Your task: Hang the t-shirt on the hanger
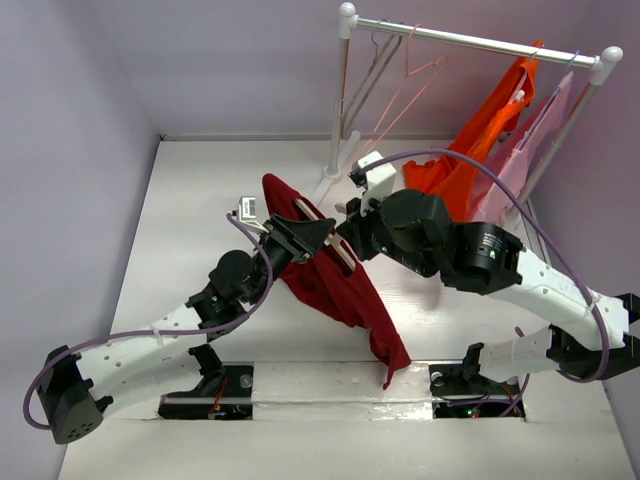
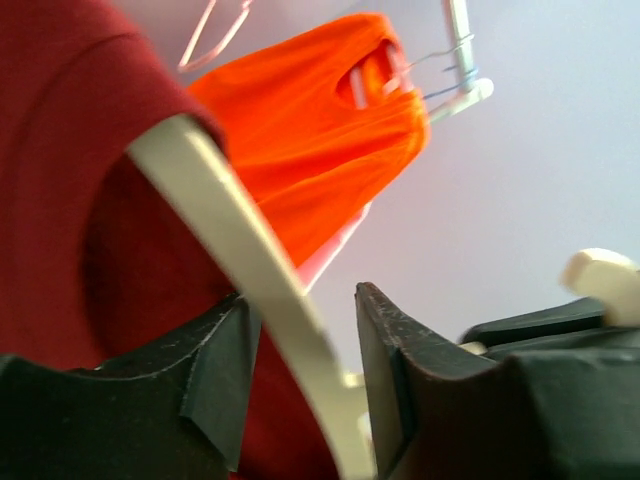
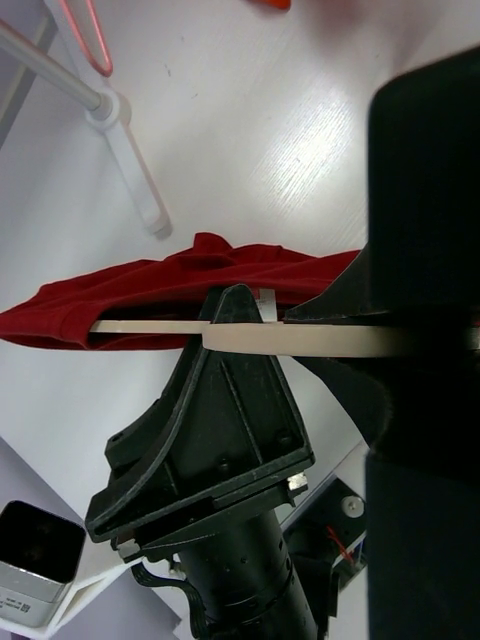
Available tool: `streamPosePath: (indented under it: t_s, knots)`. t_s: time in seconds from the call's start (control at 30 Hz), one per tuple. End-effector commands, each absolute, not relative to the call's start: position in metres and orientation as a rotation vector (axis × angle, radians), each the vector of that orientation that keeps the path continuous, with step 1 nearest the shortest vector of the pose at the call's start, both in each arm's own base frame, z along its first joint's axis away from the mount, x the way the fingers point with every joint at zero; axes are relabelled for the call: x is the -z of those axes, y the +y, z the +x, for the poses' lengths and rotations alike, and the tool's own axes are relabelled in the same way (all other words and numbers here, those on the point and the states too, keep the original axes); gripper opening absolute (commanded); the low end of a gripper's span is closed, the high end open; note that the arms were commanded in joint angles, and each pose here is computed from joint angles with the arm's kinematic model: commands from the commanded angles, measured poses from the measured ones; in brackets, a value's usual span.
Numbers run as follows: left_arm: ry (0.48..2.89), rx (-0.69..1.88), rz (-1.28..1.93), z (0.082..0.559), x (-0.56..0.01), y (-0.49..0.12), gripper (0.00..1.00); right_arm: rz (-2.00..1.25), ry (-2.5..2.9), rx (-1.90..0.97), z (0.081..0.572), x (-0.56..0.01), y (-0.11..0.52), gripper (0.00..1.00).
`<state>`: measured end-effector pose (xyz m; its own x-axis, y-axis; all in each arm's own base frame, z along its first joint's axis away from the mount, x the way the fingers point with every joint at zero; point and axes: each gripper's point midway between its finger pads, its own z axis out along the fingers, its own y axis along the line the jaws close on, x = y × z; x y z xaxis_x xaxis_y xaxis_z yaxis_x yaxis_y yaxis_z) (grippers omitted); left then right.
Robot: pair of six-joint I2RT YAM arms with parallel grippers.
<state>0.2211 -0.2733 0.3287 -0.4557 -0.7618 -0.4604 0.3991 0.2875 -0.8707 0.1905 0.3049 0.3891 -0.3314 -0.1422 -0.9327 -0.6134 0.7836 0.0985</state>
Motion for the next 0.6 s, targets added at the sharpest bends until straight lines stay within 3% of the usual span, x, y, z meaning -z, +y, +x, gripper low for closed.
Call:
streamPosePath:
  t_s: [0.0, 0.2, 0.23, 0.3, 0.33, 0.43, 0.57]
  knots:
    - [1.383, 1.513, -0.397, 0.215, -0.355, -0.269, 0.38, -0.508, 1.790, -0.665, 0.190, -0.418, 0.316, 0.00]
    - [1.331, 1.584, -0.443, 0.211, -0.360, -0.263, 0.14, -0.468, 1.781, -0.690, 0.190, -0.416, 0.315, 0.00]
    - [1.324, 1.593, -0.450, 0.210, -0.361, -0.262, 0.05, -0.464, 1.784, -0.692, 0.190, -0.411, 0.315, 0.05]
    - [1.306, 1.615, -0.460, 0.208, -0.364, -0.259, 0.00, -0.430, 1.731, -0.756, 0.187, -0.423, 0.313, 0.19]
    - [1.299, 1.630, -0.467, 0.207, -0.366, -0.258, 0.00, -0.419, 1.718, -0.772, 0.186, -0.424, 0.311, 0.32]
    - [1.280, 1.664, -0.475, 0.204, -0.370, -0.257, 0.00, -0.397, 1.678, -0.813, 0.183, -0.422, 0.309, 0.51]
    - [1.261, 1.704, -0.477, 0.201, -0.375, -0.258, 0.00, -0.399, 1.637, -0.867, 0.177, -0.417, 0.307, 0.62]
